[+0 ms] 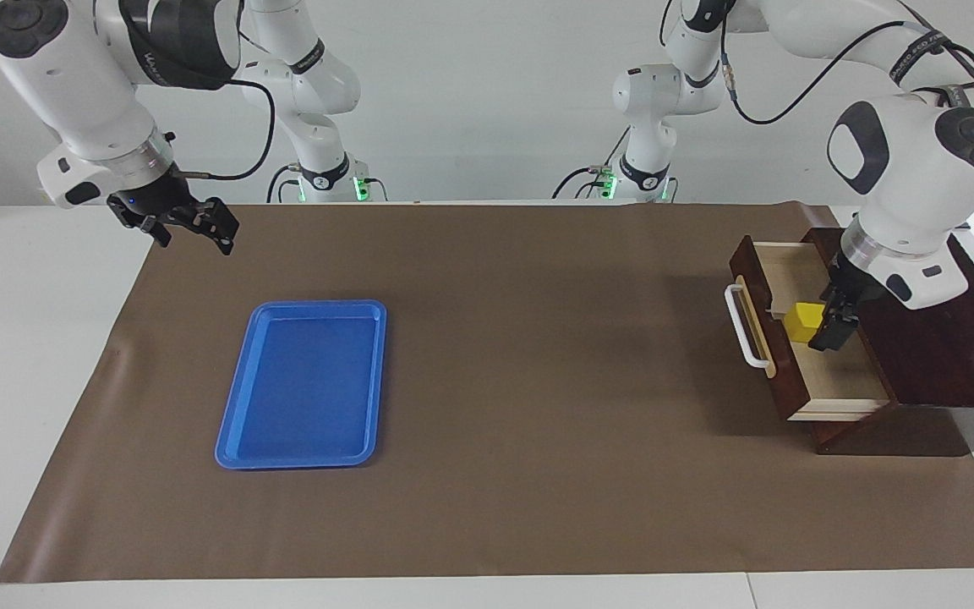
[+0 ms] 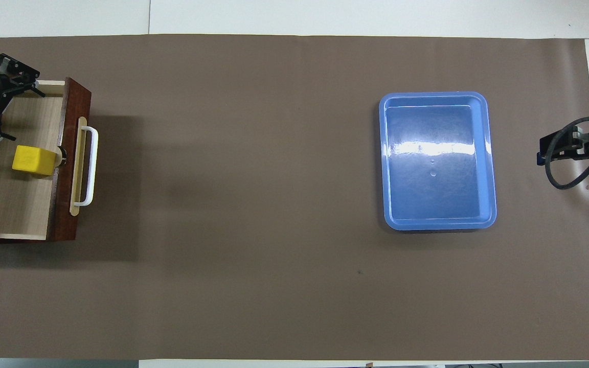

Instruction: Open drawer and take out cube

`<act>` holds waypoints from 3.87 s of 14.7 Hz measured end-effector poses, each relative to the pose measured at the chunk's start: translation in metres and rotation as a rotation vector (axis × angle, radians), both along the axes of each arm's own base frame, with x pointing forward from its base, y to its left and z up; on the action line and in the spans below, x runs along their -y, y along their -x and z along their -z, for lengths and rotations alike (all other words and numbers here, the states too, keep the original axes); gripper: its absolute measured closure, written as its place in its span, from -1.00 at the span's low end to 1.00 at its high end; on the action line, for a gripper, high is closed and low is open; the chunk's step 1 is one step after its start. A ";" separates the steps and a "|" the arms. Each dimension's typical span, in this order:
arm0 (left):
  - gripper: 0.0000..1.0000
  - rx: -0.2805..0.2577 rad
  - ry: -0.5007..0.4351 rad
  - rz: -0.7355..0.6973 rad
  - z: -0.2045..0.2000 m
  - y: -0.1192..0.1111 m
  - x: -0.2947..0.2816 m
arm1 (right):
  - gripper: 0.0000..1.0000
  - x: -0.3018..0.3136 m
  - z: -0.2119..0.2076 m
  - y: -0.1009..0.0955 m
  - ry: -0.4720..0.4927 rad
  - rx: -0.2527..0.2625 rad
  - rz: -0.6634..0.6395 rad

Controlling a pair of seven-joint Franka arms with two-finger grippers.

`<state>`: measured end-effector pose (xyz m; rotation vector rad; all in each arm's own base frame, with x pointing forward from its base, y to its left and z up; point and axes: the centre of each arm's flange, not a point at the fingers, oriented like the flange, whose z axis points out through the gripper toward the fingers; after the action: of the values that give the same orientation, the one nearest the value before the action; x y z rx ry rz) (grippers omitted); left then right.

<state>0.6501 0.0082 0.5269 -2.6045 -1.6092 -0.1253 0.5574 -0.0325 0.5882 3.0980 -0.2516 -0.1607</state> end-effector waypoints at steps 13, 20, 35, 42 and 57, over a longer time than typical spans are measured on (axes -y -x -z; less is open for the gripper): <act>-1.00 0.006 0.006 -0.341 0.065 0.040 -0.057 | -1.00 0.000 0.000 0.000 0.000 0.000 0.000; -1.00 0.012 0.010 -0.419 0.089 0.050 -0.051 | -1.00 0.000 -0.003 0.000 -0.005 0.006 -0.037; -0.48 0.035 -0.003 -0.462 0.096 0.054 -0.055 | -1.00 0.030 -0.009 -0.006 0.003 0.090 0.246; -0.10 0.074 0.004 -0.476 0.082 0.047 -0.045 | -1.00 0.000 0.015 -0.022 -0.088 0.023 0.830; -0.10 0.003 0.028 -0.425 -0.034 0.040 0.052 | -0.97 -0.122 0.079 -0.111 -0.422 -0.188 1.311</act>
<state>0.6101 -0.0436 0.5612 -2.2141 -2.1307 -0.0786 0.6679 0.0892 0.5094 2.5966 -2.3700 -0.5465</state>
